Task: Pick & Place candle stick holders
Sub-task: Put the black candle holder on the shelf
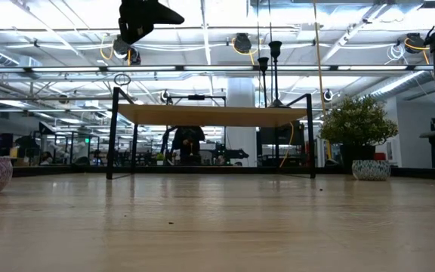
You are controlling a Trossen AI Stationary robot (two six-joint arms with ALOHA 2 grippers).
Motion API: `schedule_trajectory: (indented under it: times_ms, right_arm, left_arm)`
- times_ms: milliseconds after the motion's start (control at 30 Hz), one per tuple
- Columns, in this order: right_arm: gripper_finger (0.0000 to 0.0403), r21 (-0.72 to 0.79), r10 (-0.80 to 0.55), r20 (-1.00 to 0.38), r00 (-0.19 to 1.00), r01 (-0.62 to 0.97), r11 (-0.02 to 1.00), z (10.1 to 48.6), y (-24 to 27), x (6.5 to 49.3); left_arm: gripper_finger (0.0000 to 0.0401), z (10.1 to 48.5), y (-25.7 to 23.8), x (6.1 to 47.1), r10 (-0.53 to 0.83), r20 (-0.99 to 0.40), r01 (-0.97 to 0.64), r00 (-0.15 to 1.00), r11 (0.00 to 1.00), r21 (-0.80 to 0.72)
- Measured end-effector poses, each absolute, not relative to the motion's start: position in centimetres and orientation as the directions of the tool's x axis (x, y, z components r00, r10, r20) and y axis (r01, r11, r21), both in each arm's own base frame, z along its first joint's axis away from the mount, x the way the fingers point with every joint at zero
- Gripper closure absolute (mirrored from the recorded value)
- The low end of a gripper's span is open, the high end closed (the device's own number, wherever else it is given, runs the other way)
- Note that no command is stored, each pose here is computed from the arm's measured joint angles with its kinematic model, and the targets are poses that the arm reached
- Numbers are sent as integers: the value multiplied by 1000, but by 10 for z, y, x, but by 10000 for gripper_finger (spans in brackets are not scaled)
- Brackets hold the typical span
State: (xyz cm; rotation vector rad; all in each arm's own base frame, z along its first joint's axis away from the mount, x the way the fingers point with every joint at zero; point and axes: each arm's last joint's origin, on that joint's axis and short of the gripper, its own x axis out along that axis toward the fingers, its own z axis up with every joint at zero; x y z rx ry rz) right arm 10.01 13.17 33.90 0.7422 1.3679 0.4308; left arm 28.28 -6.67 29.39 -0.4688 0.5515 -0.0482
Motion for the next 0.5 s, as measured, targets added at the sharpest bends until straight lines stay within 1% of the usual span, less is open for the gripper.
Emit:
schedule_trajectory:
  times_ms: [167, 300, 400, 500]
  right_arm:
    - [145, 652, 624, -758, 190, 188, 735, 332, 153, 94]
    - [145, 614, 592, -789, 162, 242, 752, 324, 170, 89]
    - [144, 597, 579, -801, 154, 273, 754, 320, 178, 85]
    - [145, 610, 588, -791, 172, 299, 734, 320, 184, 82]
  left_arm:
    - [148, 294, -67, 283, -167, -495, -74, 852, 899, -431]
    - [148, 293, -67, 283, -167, -499, -72, 850, 903, -423]
    - [148, 293, -66, 283, -164, -500, -69, 850, 907, -416]
    - [148, 293, -63, 283, -156, -506, -79, 848, 908, -411]
